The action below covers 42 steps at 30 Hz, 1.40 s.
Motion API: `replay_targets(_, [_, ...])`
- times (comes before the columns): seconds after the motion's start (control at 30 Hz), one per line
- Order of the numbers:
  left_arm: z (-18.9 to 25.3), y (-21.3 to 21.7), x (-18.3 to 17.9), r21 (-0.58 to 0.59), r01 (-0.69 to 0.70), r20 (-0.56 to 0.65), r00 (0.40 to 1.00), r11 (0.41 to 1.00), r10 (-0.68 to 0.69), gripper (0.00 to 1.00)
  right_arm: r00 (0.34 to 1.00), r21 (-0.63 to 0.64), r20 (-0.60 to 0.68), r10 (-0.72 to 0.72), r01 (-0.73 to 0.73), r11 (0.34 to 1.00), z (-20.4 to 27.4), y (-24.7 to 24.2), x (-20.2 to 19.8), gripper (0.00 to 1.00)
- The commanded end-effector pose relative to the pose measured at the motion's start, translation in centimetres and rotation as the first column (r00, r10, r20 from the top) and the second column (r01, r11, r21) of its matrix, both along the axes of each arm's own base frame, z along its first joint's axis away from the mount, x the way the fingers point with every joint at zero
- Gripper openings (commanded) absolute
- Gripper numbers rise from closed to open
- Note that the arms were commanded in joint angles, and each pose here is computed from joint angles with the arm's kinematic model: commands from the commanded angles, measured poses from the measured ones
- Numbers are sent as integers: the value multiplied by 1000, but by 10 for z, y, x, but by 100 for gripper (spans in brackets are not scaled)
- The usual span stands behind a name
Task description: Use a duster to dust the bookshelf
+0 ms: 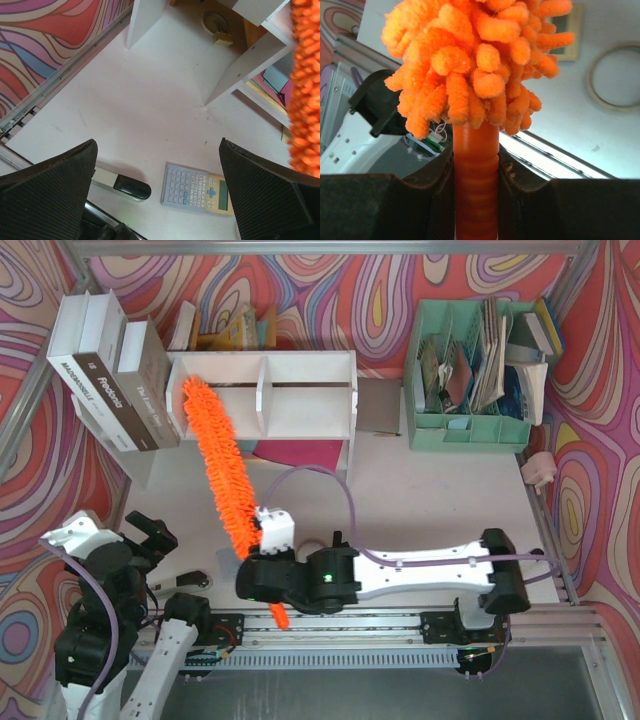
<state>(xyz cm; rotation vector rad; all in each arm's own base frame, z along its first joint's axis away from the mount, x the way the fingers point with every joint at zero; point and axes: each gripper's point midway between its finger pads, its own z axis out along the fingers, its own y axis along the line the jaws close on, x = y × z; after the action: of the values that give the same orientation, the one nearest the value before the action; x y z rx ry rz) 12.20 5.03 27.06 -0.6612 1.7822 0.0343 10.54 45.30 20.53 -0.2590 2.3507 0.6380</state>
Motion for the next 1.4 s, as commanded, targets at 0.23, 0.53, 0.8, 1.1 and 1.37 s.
replay_targets(0.23, [-2, 1, 1, 11, 0, 1, 1000, 1000, 0, 98, 980, 60, 7, -199, 199, 978, 20, -73, 8, 0])
replay_targets(0.53, [-2, 2, -1, 10, -5, 5, 1000, 1000, 5, 98, 996, 114, 45, 76, -80, 990, 33, 17, -11, 0])
replay_targets(0.8, [-2, 0, 1, 11, 7, 1, 1000, 1000, -7, 98, 990, 109, 49, -133, 127, 986, 27, -40, 7, 0])
replay_targets(1.1, [-3, -1, 3, 12, 10, -8, 1000, 1000, -10, 98, 967, 152, 68, -247, 235, 960, 36, -75, 17, 0])
replay_targets(1.37, [-3, 0, 2, 13, 5, -9, 1000, 1000, -5, 98, 974, 146, 142, -178, 157, 977, 53, -42, 5, 0])
